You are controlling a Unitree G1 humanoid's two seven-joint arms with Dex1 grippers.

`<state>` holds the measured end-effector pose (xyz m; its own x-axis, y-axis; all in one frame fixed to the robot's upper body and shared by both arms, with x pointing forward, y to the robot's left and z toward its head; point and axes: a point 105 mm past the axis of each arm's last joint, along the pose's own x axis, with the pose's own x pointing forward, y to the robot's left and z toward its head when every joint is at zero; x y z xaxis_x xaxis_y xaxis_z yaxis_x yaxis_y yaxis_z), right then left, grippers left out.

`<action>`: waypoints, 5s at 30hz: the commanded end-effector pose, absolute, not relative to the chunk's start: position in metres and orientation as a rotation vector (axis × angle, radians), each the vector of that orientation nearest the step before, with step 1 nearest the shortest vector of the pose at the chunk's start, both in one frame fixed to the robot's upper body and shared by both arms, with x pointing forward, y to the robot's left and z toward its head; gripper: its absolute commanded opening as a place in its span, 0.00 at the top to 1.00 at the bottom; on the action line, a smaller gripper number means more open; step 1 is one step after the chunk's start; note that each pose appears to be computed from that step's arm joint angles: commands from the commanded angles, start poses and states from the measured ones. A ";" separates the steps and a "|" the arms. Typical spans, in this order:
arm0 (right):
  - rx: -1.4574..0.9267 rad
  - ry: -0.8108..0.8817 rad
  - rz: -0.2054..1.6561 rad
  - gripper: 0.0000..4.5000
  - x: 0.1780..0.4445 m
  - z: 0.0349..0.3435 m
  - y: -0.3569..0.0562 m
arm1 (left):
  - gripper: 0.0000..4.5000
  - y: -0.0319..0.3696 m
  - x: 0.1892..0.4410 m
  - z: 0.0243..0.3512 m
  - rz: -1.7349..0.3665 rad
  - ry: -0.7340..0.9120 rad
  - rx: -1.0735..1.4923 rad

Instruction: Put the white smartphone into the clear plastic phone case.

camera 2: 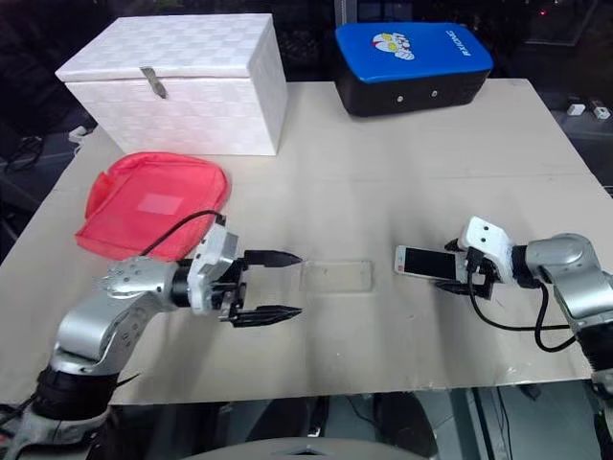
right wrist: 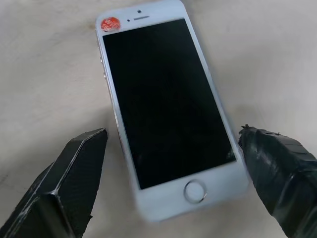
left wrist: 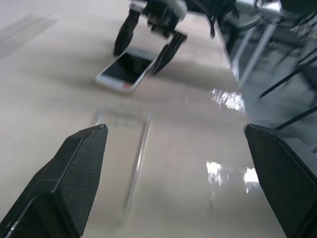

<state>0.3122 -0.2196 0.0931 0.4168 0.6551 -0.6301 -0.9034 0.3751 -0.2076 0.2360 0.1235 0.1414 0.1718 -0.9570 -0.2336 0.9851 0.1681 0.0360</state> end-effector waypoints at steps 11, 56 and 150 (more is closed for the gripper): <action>-0.604 0.473 1.103 0.36 0.314 0.079 -0.214 | 0.00 0.148 0.233 0.138 -1.220 0.151 0.211; -0.884 0.313 1.337 0.01 0.278 0.118 -0.077 | 0.00 0.163 0.252 0.110 -1.105 0.159 0.239; -0.648 0.183 1.160 1.00 0.280 0.167 -0.099 | 0.98 0.133 0.293 0.081 -1.233 0.280 0.377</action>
<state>0.2859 -0.1136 0.1602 0.4560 0.7460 -0.4853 -0.8770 0.2839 -0.3875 0.2892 0.1315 0.0751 0.2735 -0.8705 -0.4093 0.9617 0.2562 0.0977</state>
